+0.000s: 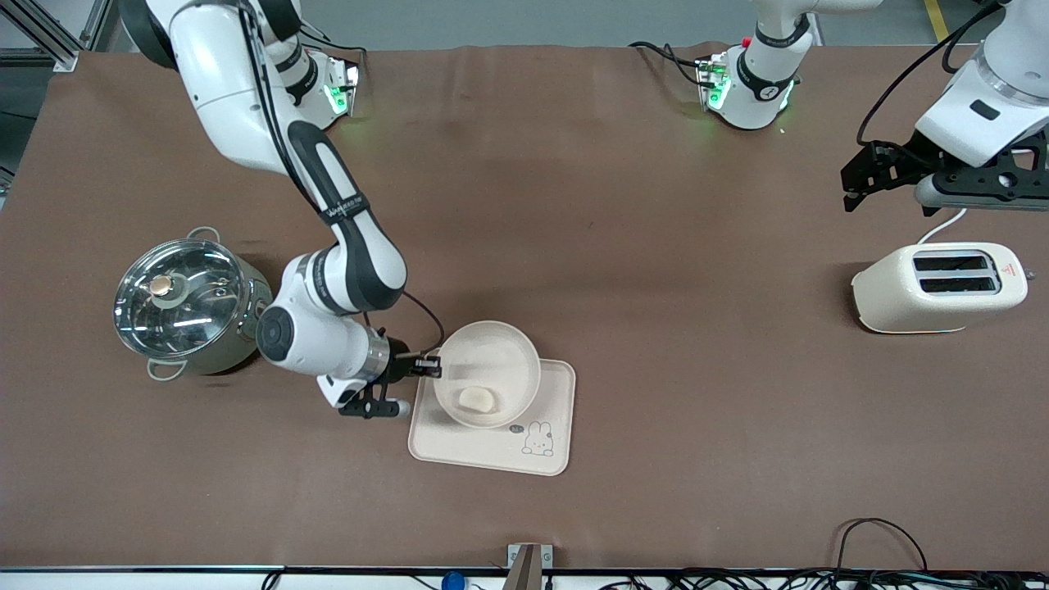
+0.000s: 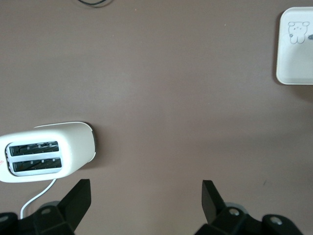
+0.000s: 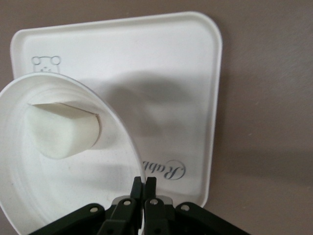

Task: Place bun in plate and plate on tray
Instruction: 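Carry the plate with the bun over the cream tray with the right gripper, then lower the held plate onto the tray with the right gripper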

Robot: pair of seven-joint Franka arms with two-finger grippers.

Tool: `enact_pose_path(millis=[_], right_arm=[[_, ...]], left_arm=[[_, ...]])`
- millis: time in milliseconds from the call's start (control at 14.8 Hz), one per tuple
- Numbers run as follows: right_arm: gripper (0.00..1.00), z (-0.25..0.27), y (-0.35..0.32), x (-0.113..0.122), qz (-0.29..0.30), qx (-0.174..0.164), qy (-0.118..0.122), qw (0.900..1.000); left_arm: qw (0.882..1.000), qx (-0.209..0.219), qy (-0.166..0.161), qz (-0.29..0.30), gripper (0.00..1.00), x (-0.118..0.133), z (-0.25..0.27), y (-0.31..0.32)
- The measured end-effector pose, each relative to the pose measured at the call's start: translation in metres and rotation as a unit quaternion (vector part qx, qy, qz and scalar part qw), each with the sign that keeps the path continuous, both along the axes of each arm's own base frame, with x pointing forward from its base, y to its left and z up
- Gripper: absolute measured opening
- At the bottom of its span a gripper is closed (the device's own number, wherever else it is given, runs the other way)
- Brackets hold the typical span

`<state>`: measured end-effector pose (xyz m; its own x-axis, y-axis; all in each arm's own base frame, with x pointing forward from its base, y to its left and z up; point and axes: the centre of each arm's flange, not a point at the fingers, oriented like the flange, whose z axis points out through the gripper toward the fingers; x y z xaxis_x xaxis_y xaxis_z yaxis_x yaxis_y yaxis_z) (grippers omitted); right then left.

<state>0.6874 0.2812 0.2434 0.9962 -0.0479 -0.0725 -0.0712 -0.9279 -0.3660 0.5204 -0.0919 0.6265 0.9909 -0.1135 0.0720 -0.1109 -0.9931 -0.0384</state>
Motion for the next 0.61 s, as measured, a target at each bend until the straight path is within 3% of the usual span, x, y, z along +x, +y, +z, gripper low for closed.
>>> enact_pose_path(millis=[203,608], right_arm=[[0.03,-0.008,0.008,0.014,-0.006,-0.023,-0.001,1.000],[0.03,-0.029,0.020,0.015,-0.010,-0.032,0.005,0.999]], left_arm=[[1.000,-0.002,-0.007,-0.001,1.00,0.000,0.002,-0.001],[1.000,-0.003,-0.005,0.005,1.00,0.012,0.016,0.003]])
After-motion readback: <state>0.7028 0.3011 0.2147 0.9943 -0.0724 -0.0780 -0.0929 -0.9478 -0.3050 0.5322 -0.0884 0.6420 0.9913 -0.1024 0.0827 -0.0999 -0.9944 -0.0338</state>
